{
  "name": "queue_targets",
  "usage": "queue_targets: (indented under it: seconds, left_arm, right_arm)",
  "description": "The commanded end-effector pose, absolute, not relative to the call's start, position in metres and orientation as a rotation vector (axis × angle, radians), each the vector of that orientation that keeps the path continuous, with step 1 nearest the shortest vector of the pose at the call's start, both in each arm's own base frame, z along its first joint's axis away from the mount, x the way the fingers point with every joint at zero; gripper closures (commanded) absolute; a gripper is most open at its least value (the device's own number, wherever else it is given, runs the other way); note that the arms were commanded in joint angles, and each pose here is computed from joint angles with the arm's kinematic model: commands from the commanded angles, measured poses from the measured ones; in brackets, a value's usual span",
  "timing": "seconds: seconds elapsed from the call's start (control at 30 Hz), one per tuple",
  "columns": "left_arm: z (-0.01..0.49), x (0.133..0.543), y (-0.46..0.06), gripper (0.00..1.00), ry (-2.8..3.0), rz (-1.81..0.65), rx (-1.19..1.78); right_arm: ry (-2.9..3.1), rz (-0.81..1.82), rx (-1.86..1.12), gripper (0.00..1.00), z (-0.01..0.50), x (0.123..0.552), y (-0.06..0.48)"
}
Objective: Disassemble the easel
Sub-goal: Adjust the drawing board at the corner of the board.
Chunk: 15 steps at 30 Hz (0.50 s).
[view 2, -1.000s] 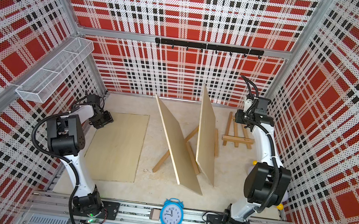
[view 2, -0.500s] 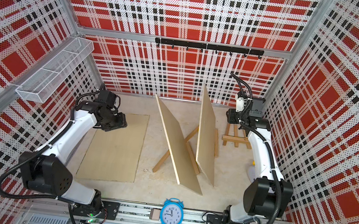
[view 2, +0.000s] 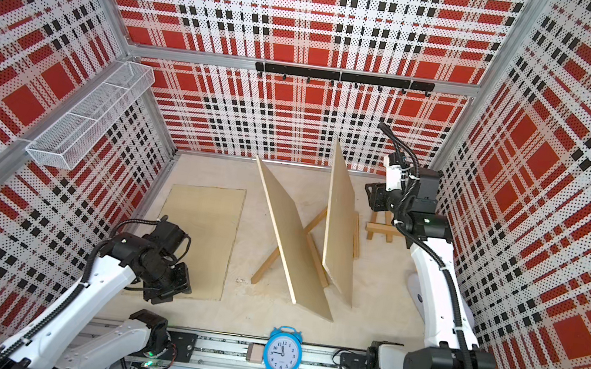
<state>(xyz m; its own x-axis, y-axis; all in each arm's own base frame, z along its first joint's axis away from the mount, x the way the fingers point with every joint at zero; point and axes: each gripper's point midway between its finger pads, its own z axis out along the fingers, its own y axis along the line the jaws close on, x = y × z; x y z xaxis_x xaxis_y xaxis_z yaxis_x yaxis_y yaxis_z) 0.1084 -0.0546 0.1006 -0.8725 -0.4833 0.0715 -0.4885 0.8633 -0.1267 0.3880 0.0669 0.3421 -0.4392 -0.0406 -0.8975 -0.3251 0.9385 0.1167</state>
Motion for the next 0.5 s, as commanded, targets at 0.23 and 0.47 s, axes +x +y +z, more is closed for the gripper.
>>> queue_targets:
  seconds: [0.23,0.47]
  left_arm:
    - [0.040,0.128,-0.069,0.59,-2.927,0.229,0.820]
    - [0.020,0.141,-0.051,0.60,-2.964,0.082,0.831]
  right_arm:
    - [1.931,0.336,-0.217,0.53,0.363,0.371,0.065]
    - [1.951,0.296,-0.229,0.52,0.359,0.365,0.061]
